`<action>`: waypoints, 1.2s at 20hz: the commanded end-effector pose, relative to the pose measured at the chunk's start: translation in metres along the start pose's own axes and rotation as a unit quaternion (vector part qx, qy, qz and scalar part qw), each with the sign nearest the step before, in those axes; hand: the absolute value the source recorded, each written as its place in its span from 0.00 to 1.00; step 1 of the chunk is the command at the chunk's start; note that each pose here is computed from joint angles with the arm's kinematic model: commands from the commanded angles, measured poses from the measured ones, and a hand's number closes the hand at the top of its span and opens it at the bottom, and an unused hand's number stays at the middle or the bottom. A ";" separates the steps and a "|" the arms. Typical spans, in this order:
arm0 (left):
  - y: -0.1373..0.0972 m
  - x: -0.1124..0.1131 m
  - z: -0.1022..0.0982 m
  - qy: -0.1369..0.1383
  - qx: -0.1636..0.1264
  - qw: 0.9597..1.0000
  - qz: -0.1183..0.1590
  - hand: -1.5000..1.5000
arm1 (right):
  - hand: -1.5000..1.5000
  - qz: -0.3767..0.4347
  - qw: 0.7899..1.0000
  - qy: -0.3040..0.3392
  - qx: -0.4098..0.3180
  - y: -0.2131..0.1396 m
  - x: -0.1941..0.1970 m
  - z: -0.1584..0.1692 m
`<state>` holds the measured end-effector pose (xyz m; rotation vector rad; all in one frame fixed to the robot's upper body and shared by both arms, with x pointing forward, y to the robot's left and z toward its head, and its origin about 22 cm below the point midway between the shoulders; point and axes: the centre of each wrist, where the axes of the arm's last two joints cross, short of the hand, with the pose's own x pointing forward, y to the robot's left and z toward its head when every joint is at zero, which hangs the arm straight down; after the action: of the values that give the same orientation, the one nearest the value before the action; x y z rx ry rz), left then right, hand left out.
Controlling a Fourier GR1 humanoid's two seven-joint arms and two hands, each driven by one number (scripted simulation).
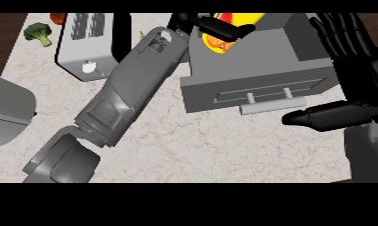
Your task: Pick up the cup, place it into the drawer and close the drawer
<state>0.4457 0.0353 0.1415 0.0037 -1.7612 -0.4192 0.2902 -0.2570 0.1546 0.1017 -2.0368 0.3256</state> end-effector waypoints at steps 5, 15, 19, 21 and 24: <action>-0.004 -0.021 0.010 0.019 -0.023 1.000 -0.001 0.00 | 0.00 -0.009 0.999 -0.011 0.036 0.008 0.006 -0.015; -0.006 -0.009 0.011 -0.076 0.002 0.986 0.145 0.00 | 1.00 -0.104 0.964 -0.018 0.245 0.042 0.001 -0.025; -0.002 -0.015 0.012 -0.082 0.053 0.982 0.164 0.00 | 1.00 -0.023 0.936 0.053 0.347 0.045 0.004 -0.010; -0.003 -0.008 0.009 -0.093 0.058 0.980 0.164 0.00 | 1.00 0.035 0.927 0.080 0.365 0.038 0.003 -0.016; -0.001 -0.014 0.010 -0.086 0.071 0.979 0.170 0.00 | 0.00 0.078 0.921 0.114 0.365 0.035 -0.005 0.005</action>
<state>0.4391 0.0378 0.1304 -0.2441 -1.9089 -0.0900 0.2892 -0.2148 0.1539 0.4480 -1.7056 1.0270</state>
